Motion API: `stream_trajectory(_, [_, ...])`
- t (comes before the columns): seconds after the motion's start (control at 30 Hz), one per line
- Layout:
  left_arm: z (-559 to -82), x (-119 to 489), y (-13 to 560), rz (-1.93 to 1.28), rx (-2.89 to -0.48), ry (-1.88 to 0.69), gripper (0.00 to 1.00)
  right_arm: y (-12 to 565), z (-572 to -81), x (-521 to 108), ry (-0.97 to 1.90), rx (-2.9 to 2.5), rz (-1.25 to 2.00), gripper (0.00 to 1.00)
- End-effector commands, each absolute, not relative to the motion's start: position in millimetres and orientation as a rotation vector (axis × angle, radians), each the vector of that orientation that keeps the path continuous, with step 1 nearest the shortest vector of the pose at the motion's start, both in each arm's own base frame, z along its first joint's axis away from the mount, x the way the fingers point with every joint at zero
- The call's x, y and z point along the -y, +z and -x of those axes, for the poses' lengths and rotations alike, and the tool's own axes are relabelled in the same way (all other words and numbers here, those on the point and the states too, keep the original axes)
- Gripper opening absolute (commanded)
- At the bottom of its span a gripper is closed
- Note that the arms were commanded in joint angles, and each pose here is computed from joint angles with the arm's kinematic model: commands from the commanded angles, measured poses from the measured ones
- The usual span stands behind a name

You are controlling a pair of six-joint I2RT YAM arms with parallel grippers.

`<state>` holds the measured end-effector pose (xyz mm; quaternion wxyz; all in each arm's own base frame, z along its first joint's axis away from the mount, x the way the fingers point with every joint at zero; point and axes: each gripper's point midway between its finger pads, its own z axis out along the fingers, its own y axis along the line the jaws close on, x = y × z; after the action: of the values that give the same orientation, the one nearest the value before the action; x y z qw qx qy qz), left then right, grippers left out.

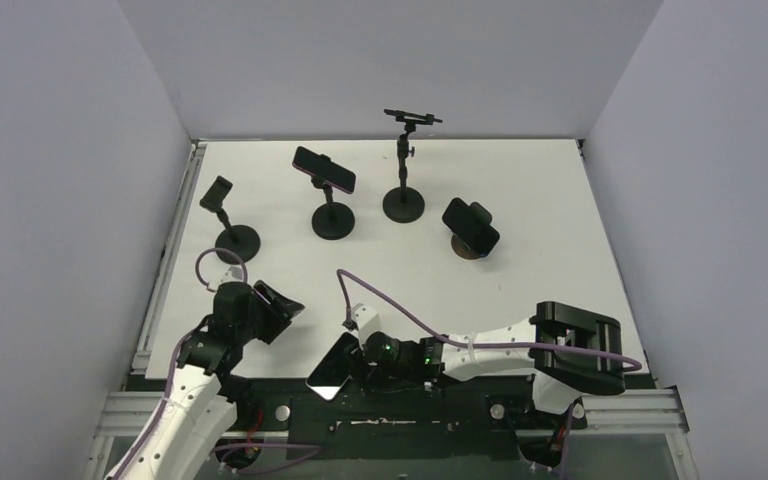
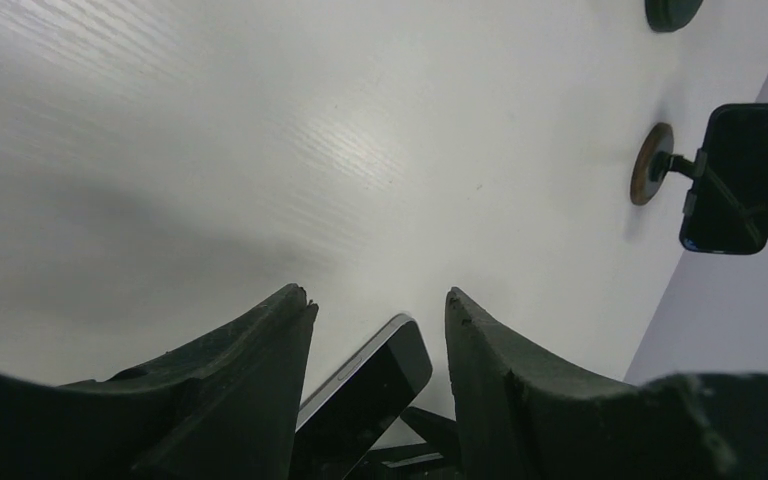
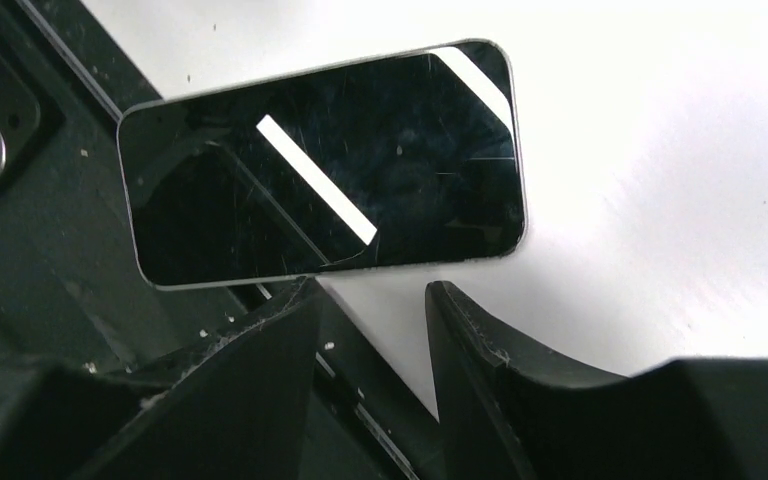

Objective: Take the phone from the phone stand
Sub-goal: Adjust the phone at the center of the board.

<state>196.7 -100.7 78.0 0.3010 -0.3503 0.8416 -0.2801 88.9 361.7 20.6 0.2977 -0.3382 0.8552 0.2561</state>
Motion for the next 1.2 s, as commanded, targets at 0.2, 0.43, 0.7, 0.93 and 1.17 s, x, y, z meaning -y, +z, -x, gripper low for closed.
stream_trajectory(0.2, [-187,146,45,0.784,-2.359,-0.742,0.48,19,-125,-369,0.751,-2.311,0.652,0.45])
stream_trajectory(0.43, [-186,176,29,0.707,-2.406,-0.727,0.48,22,-147,-379,0.816,-2.321,0.606,0.44])
stream_trajectory(0.7, [-199,188,25,0.703,-2.386,-0.73,0.47,23,-164,-389,0.915,-2.348,0.55,0.44])
stream_trajectory(0.93, [-226,192,41,0.711,-2.272,-0.733,0.47,30,-194,-385,0.941,-2.346,0.453,0.44])
stream_trajectory(1.17, [-266,196,56,0.657,-2.25,-0.686,0.47,42,-221,-375,0.882,-2.33,0.44,0.45])
